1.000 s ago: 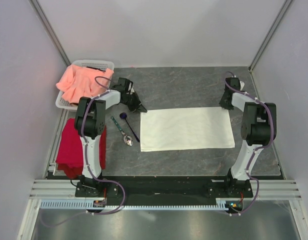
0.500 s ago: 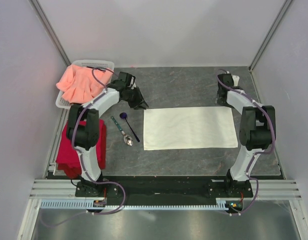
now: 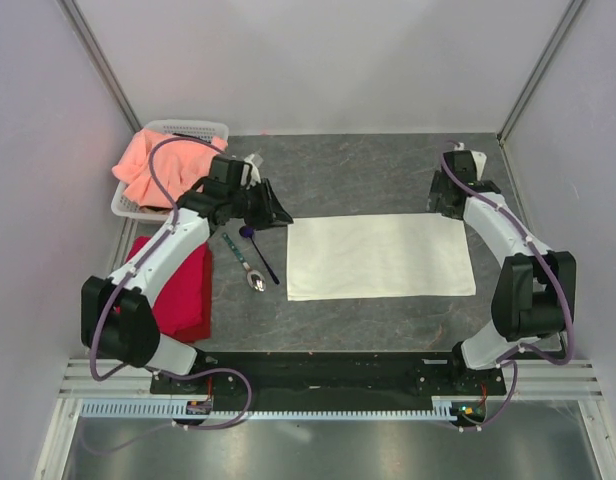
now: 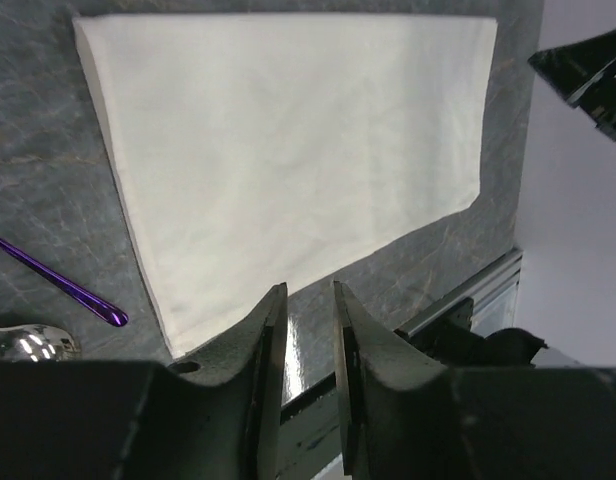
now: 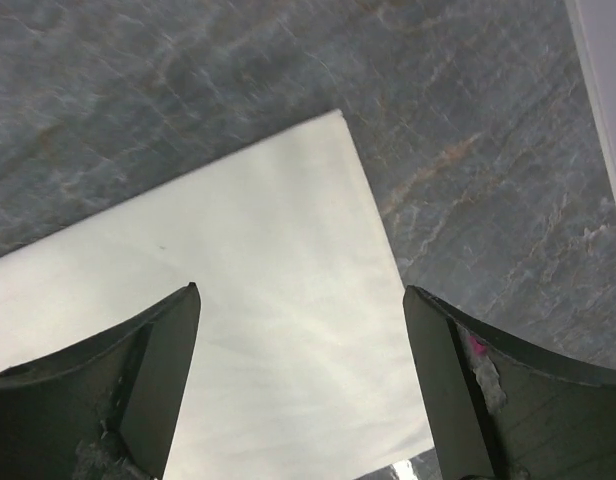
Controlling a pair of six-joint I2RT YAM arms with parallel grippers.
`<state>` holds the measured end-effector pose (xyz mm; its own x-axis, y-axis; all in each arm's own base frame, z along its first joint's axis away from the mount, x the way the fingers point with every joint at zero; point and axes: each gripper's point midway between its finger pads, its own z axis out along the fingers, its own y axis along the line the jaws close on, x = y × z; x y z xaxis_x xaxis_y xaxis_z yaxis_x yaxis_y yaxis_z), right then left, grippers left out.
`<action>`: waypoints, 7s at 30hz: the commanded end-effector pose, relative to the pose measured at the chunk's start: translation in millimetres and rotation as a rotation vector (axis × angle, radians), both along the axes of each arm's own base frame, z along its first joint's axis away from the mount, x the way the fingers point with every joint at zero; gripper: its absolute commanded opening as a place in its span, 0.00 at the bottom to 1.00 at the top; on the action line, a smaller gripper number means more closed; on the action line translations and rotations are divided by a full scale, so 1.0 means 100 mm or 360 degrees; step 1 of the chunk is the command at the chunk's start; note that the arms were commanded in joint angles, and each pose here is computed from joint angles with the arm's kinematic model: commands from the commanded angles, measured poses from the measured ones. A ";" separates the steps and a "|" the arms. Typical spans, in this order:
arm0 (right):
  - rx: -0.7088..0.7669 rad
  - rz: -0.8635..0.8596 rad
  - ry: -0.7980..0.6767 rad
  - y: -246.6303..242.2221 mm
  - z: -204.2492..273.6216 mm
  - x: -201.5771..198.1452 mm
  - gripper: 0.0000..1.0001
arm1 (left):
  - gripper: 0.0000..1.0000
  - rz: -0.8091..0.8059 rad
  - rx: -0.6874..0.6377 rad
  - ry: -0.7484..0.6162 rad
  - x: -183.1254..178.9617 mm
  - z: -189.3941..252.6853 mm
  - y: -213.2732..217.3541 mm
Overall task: Fold the napkin into a case and place the utensils inside
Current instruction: Pick up the rectangle-folded napkin from the center of the board, then fold the rectangle-folded napkin at the center of the board.
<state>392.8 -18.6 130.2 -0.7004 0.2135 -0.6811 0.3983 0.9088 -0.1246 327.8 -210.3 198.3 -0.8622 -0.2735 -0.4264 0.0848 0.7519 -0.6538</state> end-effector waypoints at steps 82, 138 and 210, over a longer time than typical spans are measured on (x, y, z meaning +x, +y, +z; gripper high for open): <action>0.0415 -0.0016 0.0479 -0.09 -1.33 -0.78 0.44 | 0.10 -0.0103 0.0300 0.0504 1.10 -1.66 -0.32; 0.0431 0.0315 -0.0180 0.21 0.27 -0.41 0.00 | 0.11 -0.0456 -0.0032 0.0674 -0.06 -1.65 -2.22; 0.1046 0.0743 -0.0219 2.17 0.60 -0.61 0.00 | 0.06 -0.0132 0.0138 0.0631 -0.42 -1.83 -0.92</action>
<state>315.8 167.1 174.5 -0.7710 0.2107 -0.6010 -0.0854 0.9010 0.4254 281.6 -297.4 15.2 -0.9798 -0.1992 -0.0186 -0.1550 0.8143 -0.5594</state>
